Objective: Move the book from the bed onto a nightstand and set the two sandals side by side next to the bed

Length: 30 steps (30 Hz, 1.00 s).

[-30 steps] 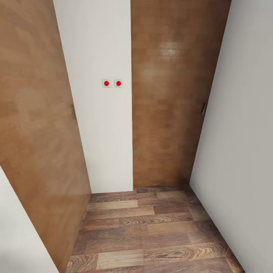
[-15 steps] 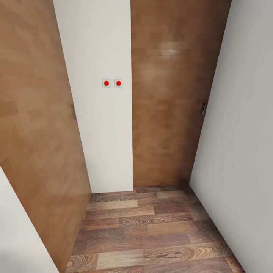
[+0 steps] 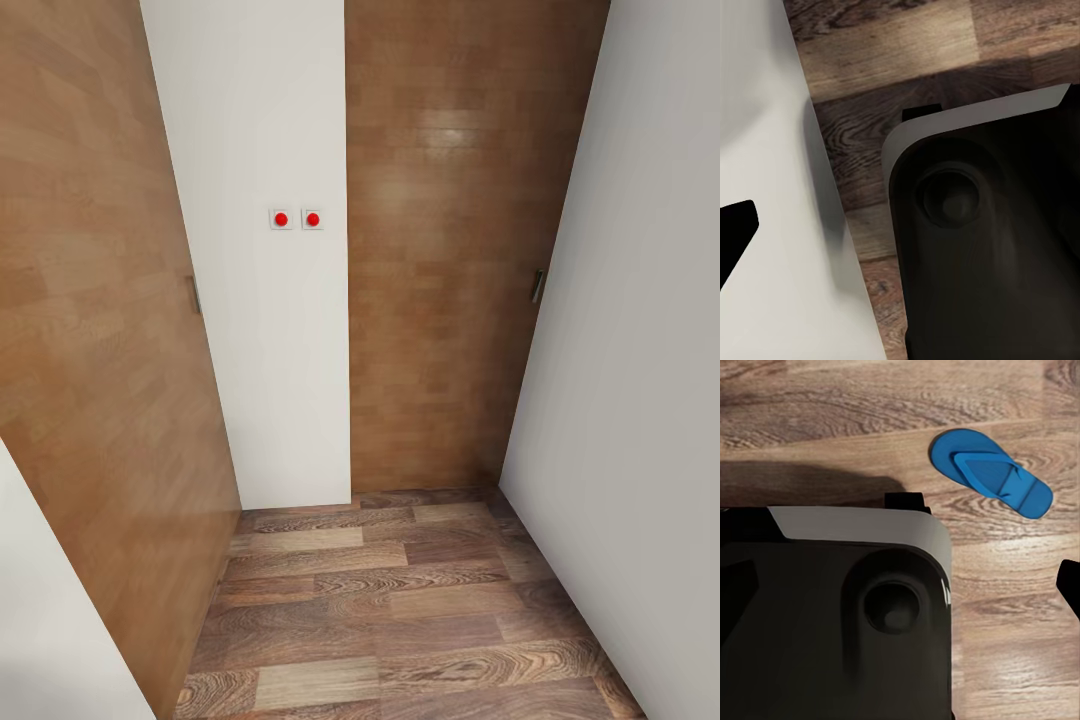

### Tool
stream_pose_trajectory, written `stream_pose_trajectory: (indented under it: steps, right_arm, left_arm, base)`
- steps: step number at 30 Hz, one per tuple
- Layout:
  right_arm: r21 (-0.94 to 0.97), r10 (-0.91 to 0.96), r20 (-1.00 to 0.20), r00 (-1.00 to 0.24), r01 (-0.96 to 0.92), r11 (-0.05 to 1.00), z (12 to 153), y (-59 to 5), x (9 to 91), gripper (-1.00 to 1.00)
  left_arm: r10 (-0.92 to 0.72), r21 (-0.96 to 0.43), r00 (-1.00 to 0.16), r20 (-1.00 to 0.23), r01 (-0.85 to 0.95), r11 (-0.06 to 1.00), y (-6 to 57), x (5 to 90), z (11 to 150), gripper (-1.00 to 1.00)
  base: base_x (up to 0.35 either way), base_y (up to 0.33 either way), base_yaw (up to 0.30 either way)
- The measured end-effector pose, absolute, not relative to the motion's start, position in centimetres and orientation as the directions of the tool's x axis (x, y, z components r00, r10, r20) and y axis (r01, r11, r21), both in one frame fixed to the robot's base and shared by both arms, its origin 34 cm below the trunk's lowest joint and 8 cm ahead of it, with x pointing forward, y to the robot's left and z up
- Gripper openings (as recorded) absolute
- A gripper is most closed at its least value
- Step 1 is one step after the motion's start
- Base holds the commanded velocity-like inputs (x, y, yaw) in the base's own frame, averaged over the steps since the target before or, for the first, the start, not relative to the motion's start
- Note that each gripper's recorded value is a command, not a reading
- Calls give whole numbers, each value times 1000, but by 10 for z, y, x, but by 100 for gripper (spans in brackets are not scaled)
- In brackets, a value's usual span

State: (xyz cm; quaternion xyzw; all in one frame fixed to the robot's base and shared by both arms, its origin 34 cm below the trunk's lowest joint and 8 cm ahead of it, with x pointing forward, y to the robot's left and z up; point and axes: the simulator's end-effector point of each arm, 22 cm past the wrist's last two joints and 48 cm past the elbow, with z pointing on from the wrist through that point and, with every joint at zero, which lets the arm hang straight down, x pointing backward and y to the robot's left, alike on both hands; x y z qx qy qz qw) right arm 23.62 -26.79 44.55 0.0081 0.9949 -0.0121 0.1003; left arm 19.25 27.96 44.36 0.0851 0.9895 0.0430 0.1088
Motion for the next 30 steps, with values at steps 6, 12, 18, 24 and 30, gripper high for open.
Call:
stream_pose_trajectory:
  steps: [6, 12, 18, 24, 30]
  right_arm:
    - [-24, 13, -208, -978, 18, 1000, 446, -269, 238, 100]
    - [-26, 12, -213, -977, 18, 999, 446, -271, 239, 100]
    - [-27, 12, -214, -977, 18, 999, 446, -272, 239, 100]
    - [-27, 12, -214, -977, 19, 999, 446, -272, 240, 100]
    - [-27, 12, -215, -977, 19, 999, 446, -272, 240, 100]
  left_arm:
    - [178, 104, -962, -208, 159, 982, 280, 192, 444, 100]
    - [178, 104, -962, -208, 159, 982, 280, 193, 444, 100]
    - [178, 103, -962, -208, 159, 982, 279, 193, 444, 100]
    - [178, 103, -962, -208, 159, 982, 280, 193, 444, 100]
    - [178, 104, -962, -209, 159, 982, 280, 193, 444, 100]
  base:
    - [0, 0, 0]
    - [0, 0, 0]
    - [0, 0, 0]
    - [0, 0, -32]
    - [0, 0, -141]
